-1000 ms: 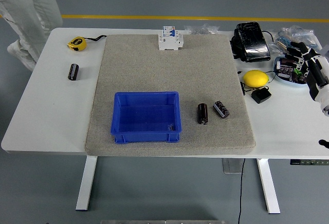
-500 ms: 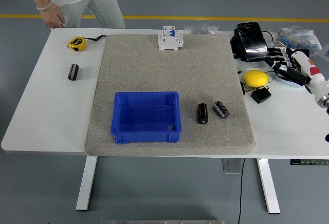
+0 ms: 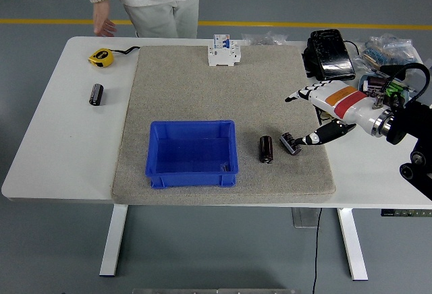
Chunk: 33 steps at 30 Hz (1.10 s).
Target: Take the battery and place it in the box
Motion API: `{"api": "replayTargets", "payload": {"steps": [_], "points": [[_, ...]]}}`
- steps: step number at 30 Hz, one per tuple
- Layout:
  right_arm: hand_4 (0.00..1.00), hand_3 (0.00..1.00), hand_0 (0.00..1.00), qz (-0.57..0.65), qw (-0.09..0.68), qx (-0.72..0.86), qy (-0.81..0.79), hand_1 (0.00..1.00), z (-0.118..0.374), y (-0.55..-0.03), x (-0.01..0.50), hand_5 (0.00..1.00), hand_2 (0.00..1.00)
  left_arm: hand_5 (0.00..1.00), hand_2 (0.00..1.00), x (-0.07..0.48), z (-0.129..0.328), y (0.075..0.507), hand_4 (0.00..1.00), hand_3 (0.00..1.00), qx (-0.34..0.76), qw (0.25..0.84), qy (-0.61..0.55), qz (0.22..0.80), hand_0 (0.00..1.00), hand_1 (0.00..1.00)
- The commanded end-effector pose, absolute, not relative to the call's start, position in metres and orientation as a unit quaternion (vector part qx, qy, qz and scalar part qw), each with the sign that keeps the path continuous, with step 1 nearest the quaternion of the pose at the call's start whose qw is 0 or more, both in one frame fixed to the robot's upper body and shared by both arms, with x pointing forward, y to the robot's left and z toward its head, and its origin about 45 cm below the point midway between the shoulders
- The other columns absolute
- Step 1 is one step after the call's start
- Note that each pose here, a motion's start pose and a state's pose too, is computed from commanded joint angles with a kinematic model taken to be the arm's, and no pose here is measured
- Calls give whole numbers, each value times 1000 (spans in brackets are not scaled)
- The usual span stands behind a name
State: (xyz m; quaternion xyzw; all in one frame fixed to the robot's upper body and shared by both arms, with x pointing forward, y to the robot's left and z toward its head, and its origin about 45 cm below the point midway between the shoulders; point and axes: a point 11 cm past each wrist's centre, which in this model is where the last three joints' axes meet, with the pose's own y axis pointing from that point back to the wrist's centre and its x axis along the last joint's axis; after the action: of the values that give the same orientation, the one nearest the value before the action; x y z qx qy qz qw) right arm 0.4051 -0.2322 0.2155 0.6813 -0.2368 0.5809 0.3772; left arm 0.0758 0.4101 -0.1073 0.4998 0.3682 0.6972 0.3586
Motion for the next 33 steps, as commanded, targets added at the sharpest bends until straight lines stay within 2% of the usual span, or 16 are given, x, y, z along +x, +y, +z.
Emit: {"api": "replayTargets", "payload": {"steps": [9, 10, 33], "points": [[998, 826, 763, 590, 389, 679, -198, 749, 199, -211, 414, 182, 776, 540, 762, 69, -109, 409, 705, 688, 502, 353, 372, 696, 692, 685], [993, 811, 748, 590, 390, 679, -195, 728, 198, -210, 414, 161, 741, 538, 757, 68, -109, 408, 703, 686, 502, 353, 372, 696, 692, 682], [985, 818, 761, 571, 432, 683, -141, 735, 163, -199, 418, 148, 753, 525, 747, 74, -108, 408, 691, 679, 506, 356, 370, 693, 691, 670]]}}
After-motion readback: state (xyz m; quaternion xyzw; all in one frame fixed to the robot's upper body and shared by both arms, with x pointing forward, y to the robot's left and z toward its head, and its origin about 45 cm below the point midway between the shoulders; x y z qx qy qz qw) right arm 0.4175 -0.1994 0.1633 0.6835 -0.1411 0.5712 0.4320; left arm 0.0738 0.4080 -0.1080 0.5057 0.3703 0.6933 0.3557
